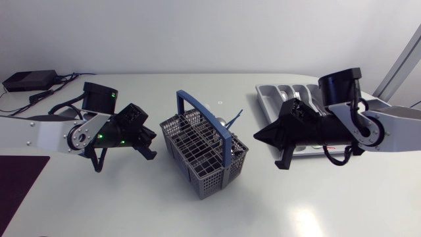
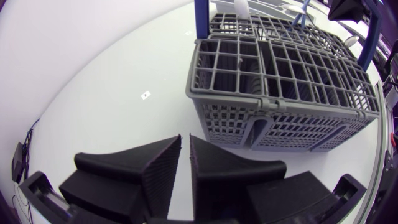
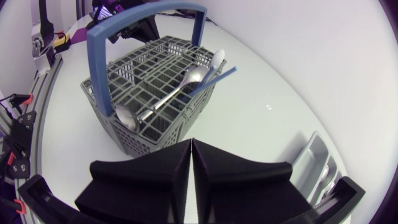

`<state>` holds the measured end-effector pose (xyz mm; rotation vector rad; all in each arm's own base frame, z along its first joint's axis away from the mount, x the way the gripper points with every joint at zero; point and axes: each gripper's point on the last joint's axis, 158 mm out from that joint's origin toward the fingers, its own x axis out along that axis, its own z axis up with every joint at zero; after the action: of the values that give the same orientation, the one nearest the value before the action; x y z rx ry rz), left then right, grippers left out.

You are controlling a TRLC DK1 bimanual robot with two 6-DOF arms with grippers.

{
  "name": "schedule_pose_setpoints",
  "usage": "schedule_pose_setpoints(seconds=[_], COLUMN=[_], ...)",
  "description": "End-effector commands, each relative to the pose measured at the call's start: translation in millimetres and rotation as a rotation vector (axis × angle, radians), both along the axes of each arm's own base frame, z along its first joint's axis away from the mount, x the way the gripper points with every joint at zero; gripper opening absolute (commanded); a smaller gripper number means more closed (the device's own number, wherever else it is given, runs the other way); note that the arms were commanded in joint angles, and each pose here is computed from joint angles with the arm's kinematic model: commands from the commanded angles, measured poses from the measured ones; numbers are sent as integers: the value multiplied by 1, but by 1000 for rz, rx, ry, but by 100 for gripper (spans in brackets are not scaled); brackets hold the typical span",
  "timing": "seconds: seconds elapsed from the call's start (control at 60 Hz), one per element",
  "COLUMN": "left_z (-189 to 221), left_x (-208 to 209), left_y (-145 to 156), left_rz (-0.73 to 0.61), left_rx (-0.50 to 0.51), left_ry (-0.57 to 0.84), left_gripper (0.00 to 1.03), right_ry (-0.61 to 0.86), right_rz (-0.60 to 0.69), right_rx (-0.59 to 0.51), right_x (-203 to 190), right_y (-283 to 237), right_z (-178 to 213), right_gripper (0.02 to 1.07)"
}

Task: Unload the cutlery basket into the drawer organizer.

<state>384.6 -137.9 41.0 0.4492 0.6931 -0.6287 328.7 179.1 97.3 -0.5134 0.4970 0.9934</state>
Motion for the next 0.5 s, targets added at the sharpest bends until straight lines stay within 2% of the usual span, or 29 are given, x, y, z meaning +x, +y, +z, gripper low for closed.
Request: schedule_pose_setpoints(seconds=[0.0, 0.233, 0.483], left_z=[-1, 4, 2], left_x=[13, 22, 42], left_y=[-12, -32, -44], left_rz=[-28, -38, -32], left_rx=[-10, -45, -62], left_ry=[-15, -30, -39], left_gripper=[31, 31, 31], right_ry=[35, 66, 79], right_rz=[-5, 30, 88], right_rx=[-21, -49, -56], right_x=[0, -6, -29], right_y=[-4, 12, 36], right_z=[-26, -48, -52], right_gripper=[11, 11, 11])
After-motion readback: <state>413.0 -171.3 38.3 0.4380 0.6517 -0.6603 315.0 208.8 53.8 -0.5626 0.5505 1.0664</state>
